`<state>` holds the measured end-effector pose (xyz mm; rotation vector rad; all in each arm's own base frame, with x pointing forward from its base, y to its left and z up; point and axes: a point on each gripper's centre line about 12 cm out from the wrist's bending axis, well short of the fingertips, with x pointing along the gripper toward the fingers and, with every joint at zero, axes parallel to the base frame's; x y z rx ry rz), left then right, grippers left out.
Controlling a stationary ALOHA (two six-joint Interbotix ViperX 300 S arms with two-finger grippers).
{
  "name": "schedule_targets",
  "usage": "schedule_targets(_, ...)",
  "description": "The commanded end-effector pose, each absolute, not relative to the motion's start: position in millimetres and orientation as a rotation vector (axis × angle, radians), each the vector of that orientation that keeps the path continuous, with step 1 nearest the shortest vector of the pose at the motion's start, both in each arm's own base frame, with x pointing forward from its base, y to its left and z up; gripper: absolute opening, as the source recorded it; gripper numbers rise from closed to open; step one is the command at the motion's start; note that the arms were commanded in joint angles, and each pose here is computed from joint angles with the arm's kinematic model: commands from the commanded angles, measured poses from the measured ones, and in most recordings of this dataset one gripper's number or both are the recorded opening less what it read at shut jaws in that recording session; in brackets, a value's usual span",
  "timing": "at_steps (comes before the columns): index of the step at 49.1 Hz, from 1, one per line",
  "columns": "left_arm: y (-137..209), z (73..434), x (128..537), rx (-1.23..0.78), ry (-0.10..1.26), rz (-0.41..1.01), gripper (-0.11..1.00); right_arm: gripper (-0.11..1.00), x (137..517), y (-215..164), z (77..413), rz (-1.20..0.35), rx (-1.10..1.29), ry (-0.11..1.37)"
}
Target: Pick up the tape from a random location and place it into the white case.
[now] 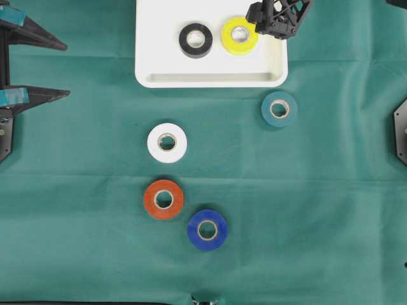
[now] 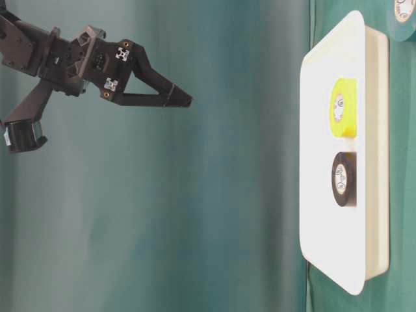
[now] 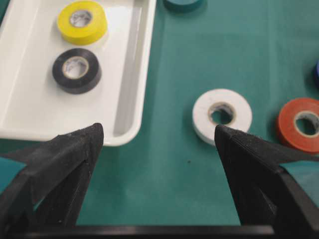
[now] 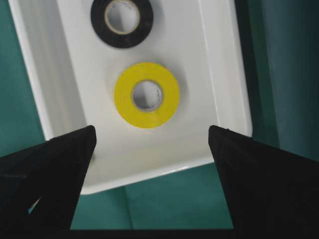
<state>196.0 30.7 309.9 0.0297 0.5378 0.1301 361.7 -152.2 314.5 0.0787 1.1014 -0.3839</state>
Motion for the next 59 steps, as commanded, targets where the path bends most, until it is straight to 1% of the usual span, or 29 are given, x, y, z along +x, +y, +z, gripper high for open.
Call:
schedule_targets(1, 32, 315, 198, 0.028, 0.519, 0.134, 0.98, 0.9, 360, -151, 334, -0.391, 0.071, 1.045)
schedule_targets(22, 32, 315, 198, 0.029, 0.519, 0.134, 0.98, 0.9, 360, -149, 334, -0.387, 0.069, 1.048)
schedule_targets(38, 32, 315, 198, 0.029, 0.519, 0.134, 0.98, 0.9, 369, -126, 332, -0.338, 0.056, 1.049)
schedule_targets(47, 32, 315, 198, 0.029, 0.519, 0.134, 0.98, 0.9, 375, -102, 331, -0.294, 0.047, 1.047)
schedule_targets(59, 32, 315, 198, 0.029, 0.519, 0.134, 0.98, 0.9, 385, -50, 329, -0.197, 0.018, 1.047)
